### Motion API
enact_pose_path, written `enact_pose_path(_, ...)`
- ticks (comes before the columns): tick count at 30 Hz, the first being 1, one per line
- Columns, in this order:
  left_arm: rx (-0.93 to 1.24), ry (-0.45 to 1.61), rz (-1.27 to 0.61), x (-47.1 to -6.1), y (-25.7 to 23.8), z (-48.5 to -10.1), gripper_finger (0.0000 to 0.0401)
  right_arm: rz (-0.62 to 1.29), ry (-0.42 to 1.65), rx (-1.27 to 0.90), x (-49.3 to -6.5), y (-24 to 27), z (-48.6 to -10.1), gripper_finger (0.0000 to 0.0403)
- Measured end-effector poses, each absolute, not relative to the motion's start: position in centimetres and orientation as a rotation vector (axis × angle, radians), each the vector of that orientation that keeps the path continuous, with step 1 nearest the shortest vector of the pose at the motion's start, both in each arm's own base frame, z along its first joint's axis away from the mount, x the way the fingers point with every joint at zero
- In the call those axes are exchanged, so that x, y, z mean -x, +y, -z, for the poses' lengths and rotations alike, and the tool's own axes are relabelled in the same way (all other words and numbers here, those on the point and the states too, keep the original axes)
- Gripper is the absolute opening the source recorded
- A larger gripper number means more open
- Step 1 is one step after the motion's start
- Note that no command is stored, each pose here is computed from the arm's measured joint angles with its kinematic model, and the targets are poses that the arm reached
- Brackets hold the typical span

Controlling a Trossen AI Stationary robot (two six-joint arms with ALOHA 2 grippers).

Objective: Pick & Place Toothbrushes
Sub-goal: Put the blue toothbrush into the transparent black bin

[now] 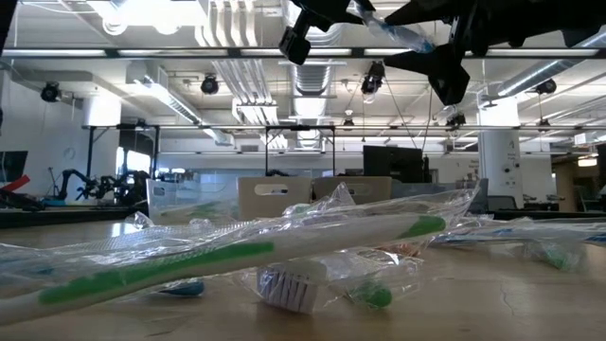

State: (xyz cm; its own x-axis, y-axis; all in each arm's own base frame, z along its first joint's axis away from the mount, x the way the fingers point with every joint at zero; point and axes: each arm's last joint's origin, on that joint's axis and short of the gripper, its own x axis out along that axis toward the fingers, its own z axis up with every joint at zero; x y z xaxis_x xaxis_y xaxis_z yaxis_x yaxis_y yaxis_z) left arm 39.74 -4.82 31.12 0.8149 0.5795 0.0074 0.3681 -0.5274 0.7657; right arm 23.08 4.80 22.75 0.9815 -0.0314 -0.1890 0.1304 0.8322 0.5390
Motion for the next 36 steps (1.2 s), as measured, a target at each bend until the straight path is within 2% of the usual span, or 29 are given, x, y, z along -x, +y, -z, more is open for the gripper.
enact_pose_path(11,-2.186,0.693,-0.332,-39.74,-4.83,-31.12,0.0064,0.094,0.173,-0.581,-23.08,4.78,-22.75,0.0155)
enact_pose_path(21,-2.125,0.654,-0.347,-39.79,-4.87,-31.32,0.0068,0.113,0.166,-0.572,-23.10,4.62,-22.77,0.0062)
enact_pose_path(25,-2.067,0.623,-0.363,-39.76,-4.94,-31.46,0.0092,0.127,0.170,-0.555,-23.12,4.45,-22.69,0.0018)
enact_pose_path(36,-1.948,0.571,-0.382,-39.73,-5.16,-31.49,0.0195,0.124,0.175,-0.538,-23.11,4.36,-22.68,0.0017)
